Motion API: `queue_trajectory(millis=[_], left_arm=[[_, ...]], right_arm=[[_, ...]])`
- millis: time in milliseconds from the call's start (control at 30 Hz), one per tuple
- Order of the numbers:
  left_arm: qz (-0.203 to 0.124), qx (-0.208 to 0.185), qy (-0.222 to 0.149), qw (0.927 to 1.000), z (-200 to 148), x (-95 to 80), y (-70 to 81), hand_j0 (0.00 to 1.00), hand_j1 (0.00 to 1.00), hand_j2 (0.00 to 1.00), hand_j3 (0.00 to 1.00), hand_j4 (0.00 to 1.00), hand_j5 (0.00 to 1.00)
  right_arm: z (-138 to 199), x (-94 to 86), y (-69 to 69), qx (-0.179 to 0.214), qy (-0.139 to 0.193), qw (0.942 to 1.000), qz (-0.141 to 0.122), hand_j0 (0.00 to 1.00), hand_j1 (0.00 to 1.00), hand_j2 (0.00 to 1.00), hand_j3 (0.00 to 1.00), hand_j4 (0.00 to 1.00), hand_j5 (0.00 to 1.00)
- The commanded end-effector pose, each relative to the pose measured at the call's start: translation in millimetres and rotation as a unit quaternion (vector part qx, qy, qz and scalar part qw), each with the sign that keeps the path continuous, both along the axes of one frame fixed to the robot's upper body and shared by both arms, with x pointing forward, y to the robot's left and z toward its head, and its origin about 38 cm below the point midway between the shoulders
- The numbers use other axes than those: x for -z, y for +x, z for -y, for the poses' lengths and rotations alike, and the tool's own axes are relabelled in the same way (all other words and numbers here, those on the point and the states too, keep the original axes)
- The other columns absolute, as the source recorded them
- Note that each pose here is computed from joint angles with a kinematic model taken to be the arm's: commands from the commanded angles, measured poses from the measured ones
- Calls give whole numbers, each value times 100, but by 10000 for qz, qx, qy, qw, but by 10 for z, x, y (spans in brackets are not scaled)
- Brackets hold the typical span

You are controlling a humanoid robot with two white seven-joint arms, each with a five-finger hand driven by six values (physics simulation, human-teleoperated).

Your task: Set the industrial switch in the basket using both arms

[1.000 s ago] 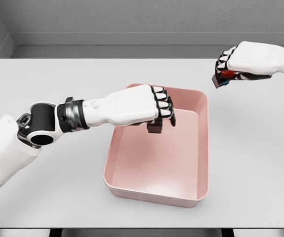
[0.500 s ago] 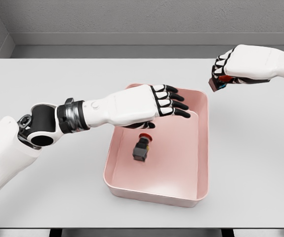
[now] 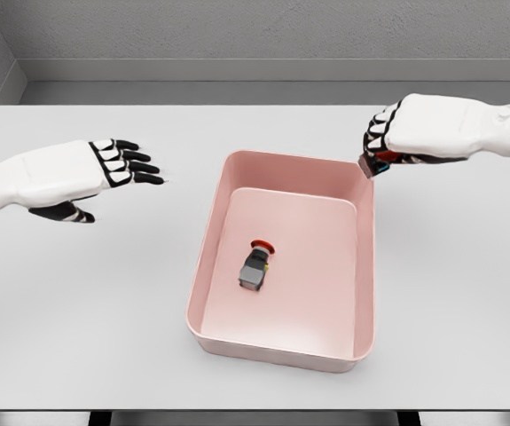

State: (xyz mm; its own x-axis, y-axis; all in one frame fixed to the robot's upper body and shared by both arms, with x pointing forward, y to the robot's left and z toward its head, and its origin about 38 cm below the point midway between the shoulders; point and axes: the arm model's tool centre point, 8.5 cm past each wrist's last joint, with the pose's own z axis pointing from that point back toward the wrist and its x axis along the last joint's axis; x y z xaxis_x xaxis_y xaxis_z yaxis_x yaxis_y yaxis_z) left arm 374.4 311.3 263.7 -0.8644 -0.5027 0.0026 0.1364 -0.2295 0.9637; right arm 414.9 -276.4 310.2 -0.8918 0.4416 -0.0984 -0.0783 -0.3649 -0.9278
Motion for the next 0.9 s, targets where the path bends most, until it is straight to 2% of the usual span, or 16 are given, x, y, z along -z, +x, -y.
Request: queue_trajectory(millis=[0, 67, 133, 300, 533, 633, 700, 767, 867], left_arm=[[-36, -141, 103, 9998, -133, -39, -17, 100, 100, 100, 100, 100, 100], [-113, -150, 120, 9998, -139, 29, -35, 100, 100, 100, 100, 100, 100], [-106, -152, 118, 9998, -140, 24, -34, 100, 100, 100, 100, 100, 100], [-113, -150, 120, 9998, -139, 29, -35, 100, 100, 100, 100, 100, 100], [-126, -162, 120, 9997, -148, 34, -36, 100, 100, 100, 100, 100, 100], [-125, -166, 127, 9997, -153, 32, -37, 100, 100, 100, 100, 100, 100], [-121, -171, 127, 9997, -157, 29, -37, 100, 100, 100, 100, 100, 100], [-113, -177, 131, 9997, -163, 22, -37, 100, 100, 100, 100, 100, 100], [-110, -215, 189, 9995, -205, 6, -45, 100, 100, 100, 100, 100, 100]], right_arm=[[-111, 26, -17, -137, 65, 9999, -36, 40, 40, 40, 40, 40, 40], [-187, 36, -32, -240, 101, 9997, -40, 40, 40, 40, 40, 40, 40], [-276, 100, -39, -348, 98, 9993, -120, 40, 40, 40, 40, 40, 40], [-387, 121, -49, -486, 143, 9986, -139, 40, 40, 40, 40, 40, 40], [-394, 131, -54, -499, 119, 9986, -155, 42, 42, 42, 42, 42, 42], [-457, 43, -37, -573, 146, 9982, -45, 65, 65, 65, 65, 65, 65], [-459, 39, -37, -575, 167, 9982, -36, 90, 90, 90, 90, 90, 90], [-513, -8, -30, -638, 200, 9978, 24, 96, 96, 96, 96, 96, 96], [-558, -59, -27, -695, 241, 9972, 92, 98, 98, 98, 98, 98, 98]])
